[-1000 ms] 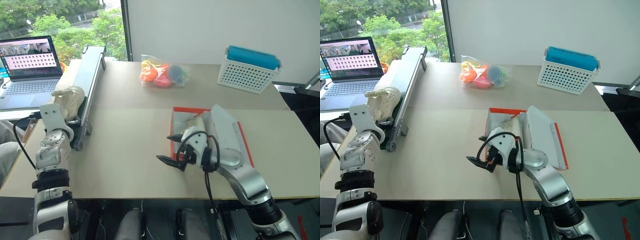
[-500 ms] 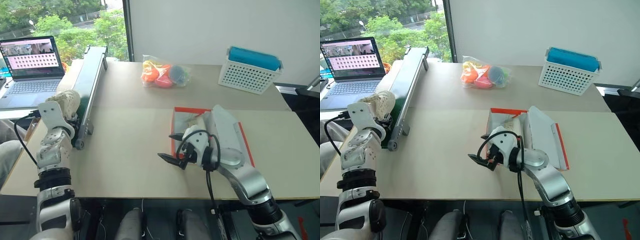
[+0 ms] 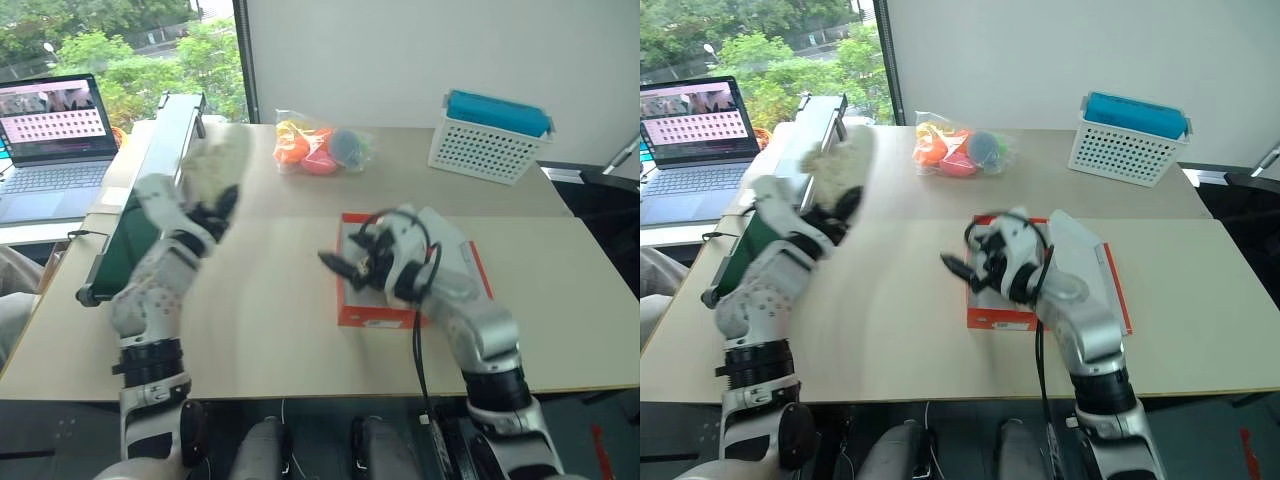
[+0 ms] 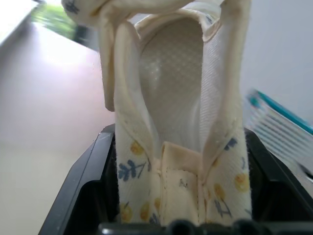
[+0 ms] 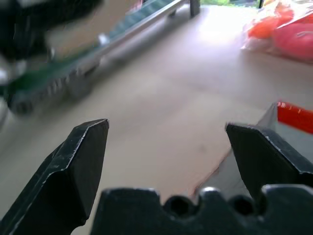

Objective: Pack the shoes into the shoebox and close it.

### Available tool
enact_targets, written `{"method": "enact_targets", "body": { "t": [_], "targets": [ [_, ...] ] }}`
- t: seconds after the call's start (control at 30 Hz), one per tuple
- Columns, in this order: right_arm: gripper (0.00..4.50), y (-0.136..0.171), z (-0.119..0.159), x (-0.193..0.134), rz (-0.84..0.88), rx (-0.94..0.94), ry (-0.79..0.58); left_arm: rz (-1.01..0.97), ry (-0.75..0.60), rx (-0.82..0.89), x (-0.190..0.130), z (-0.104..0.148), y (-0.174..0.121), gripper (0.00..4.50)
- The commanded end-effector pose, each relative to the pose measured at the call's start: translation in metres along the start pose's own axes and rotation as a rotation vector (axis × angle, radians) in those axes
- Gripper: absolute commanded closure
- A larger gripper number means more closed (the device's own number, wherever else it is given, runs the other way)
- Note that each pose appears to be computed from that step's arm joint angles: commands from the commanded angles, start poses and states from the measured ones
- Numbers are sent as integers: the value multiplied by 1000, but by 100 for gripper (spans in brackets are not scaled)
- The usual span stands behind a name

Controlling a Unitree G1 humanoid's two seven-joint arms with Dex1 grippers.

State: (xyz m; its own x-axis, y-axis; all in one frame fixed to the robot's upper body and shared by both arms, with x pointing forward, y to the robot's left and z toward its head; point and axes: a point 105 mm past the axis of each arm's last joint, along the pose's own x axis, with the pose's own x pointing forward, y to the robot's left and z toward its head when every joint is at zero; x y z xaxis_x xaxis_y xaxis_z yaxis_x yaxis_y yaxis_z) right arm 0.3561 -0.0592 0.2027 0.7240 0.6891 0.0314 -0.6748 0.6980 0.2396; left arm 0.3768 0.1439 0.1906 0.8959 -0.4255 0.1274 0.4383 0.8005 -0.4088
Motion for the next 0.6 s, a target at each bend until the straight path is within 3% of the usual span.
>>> {"method": "enact_targets", "body": {
  "t": [0.03,0.2,0.6],
  "targets": [
    [0,6,24,3,35,242,-31,-133,13,25,0,-2,-33,185],
    [0,24,37,13,93,373,-9,-208,53,31,8,-16,-54,185],
    [0,13,28,28,-5,506,2,-345,69,47,16,-24,-88,185]
  ]
}}
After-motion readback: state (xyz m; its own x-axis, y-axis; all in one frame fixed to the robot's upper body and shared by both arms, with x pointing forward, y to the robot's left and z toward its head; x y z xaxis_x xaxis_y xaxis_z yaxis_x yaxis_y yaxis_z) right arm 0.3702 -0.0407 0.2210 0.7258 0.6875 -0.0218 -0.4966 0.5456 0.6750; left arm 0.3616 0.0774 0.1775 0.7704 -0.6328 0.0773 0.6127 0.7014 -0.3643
